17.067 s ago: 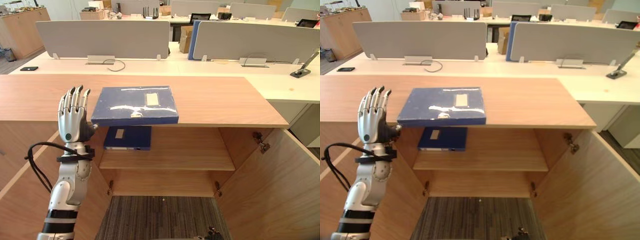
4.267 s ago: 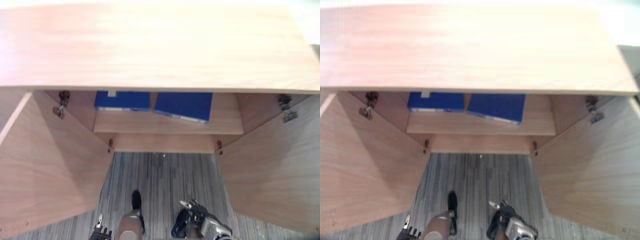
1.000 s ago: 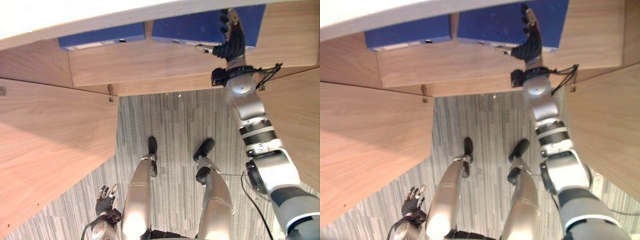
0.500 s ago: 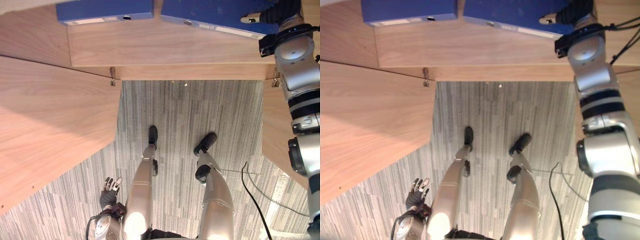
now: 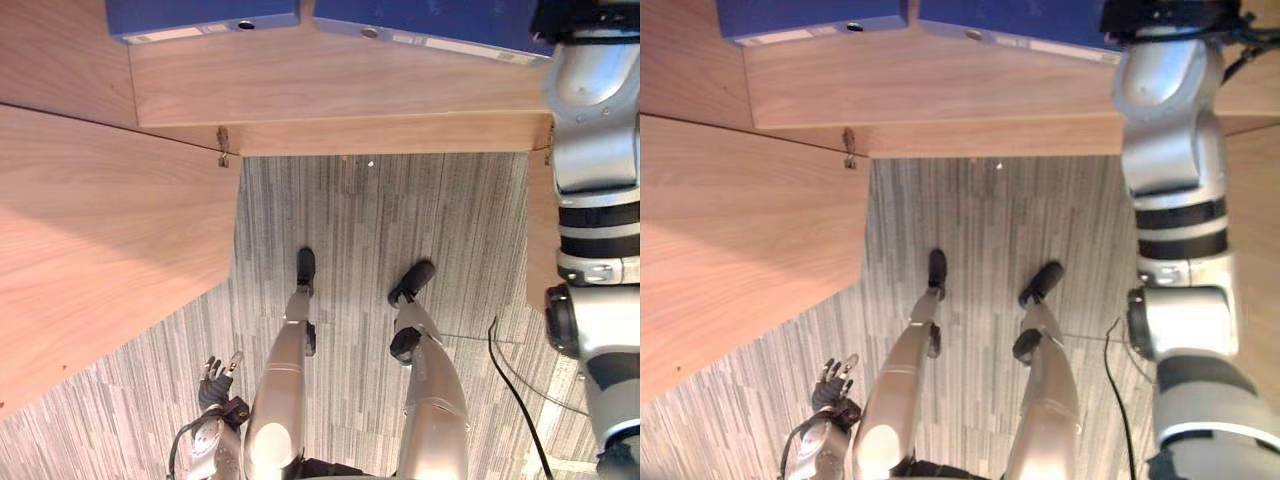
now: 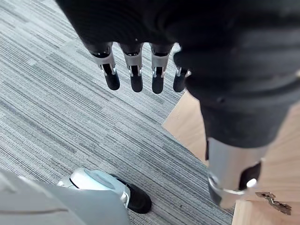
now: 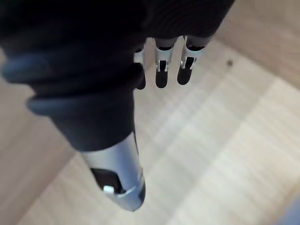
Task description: Walk over to the cabinet, pick up the folder, carry it to the office cabinet, place the folder inside the office cabinet, then close the office cabinet door
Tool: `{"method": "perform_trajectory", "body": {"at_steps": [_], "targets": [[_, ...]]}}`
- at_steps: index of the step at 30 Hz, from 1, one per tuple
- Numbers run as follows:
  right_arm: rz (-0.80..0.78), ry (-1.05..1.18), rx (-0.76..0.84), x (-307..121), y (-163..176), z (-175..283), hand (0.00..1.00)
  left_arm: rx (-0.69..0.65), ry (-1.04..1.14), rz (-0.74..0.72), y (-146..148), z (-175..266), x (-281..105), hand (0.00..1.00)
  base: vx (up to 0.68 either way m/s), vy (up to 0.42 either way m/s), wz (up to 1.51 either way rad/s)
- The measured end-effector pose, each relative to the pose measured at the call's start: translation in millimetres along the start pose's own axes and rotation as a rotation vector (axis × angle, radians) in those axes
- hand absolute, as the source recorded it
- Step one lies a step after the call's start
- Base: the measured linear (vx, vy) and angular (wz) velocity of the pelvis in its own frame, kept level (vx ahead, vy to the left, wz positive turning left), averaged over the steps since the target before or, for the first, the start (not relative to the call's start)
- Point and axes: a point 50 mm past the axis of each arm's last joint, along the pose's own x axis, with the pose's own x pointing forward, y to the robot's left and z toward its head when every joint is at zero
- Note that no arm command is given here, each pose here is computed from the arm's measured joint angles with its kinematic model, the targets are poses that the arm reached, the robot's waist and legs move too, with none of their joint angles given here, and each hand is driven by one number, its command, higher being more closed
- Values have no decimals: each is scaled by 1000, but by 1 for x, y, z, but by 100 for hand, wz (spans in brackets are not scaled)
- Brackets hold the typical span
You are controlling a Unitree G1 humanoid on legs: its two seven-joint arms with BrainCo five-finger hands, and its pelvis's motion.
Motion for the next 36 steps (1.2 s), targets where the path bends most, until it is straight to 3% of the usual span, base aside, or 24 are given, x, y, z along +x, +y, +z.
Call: {"method": "perform_trajectory", "body": {"at_steps": [4, 8, 12, 14, 18, 23, 26, 36], "targets": [[-104, -118, -30, -14, -4, 27, 0, 73, -10, -21, 0, 2, 1, 0, 30, -53, -8], [-22, -217, -103, -39, 11, 33, 0, 127, 36, 9, 25, -10, -9, 0, 26, -42, -1], [406, -370, -135, -114, 61, 37, 0, 179, 113, 37, 45, -27, -18, 0, 27, -46, -1], [712, -398, -175, -163, 88, 23, 0, 197, 142, 20, 44, -32, -18, 0, 11, -15, 0], [954, -342, -266, -196, 100, -10, 0, 223, 164, 18, 45, -34, -16, 0, 0, 0, 0], [1005, -257, -377, -189, 98, -44, 0, 239, 168, 13, 45, -35, -16, 0, 0, 0, 0], [995, -240, -414, -179, 101, -50, 0, 232, 178, 5, 30, -29, -1, 0, 8, 8, -5], [709, 80, -338, -92, 85, -70, 0, 156, 128, 70, 27, -24, -1, 0, 8, 4, -3]]}}
